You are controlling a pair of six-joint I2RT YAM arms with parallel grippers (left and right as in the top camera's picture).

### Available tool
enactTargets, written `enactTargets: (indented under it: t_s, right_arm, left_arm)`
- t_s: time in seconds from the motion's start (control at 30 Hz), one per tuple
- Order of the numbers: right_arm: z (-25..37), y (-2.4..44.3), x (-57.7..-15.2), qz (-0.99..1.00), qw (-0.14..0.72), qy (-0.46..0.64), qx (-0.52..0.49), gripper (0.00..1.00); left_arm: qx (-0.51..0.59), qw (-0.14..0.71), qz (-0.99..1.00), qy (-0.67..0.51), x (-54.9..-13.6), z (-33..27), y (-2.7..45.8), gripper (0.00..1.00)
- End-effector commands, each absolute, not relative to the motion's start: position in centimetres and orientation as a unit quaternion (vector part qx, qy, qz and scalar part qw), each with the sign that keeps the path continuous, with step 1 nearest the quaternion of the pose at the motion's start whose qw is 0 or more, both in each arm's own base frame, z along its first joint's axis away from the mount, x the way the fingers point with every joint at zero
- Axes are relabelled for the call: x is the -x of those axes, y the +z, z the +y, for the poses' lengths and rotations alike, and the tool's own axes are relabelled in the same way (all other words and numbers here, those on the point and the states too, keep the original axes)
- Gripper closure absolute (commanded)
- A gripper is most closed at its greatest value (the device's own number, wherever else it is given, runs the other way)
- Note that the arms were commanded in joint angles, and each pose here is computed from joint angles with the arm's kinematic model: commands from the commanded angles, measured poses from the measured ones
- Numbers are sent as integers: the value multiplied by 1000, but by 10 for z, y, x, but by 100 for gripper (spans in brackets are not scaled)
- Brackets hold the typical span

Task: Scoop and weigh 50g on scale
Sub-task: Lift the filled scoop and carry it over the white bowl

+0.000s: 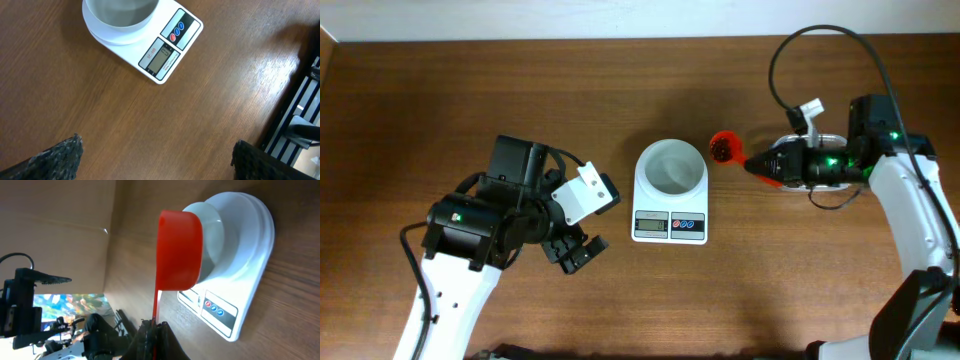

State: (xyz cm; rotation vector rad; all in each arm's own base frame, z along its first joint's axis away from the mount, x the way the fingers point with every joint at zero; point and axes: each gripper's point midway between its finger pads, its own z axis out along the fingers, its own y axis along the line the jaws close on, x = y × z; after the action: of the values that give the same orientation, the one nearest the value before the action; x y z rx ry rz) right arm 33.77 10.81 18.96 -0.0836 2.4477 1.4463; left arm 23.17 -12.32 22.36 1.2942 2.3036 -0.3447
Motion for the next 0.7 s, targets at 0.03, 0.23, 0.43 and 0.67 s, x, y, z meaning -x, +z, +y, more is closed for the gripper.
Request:
enactTargets:
  t_s: [0.03, 0.23, 0.43, 0.67]
  right_arm:
    - [126, 198, -333, 845, 145, 513, 49, 96]
    - [153, 189, -329, 856, 139, 488, 93, 96]
    - [154, 184, -341, 868, 155, 463, 89, 96]
    - [161, 159, -345, 907, 164, 370, 118, 96]
  left_arm:
    - [-478, 249, 833, -127, -234, -125, 231, 1]
    - [-478, 249, 833, -127, -234, -125, 231, 1]
    - [-478, 249, 833, -127, -234, -125, 231, 1]
    - [-478, 249, 833, -127, -234, -125, 231, 1]
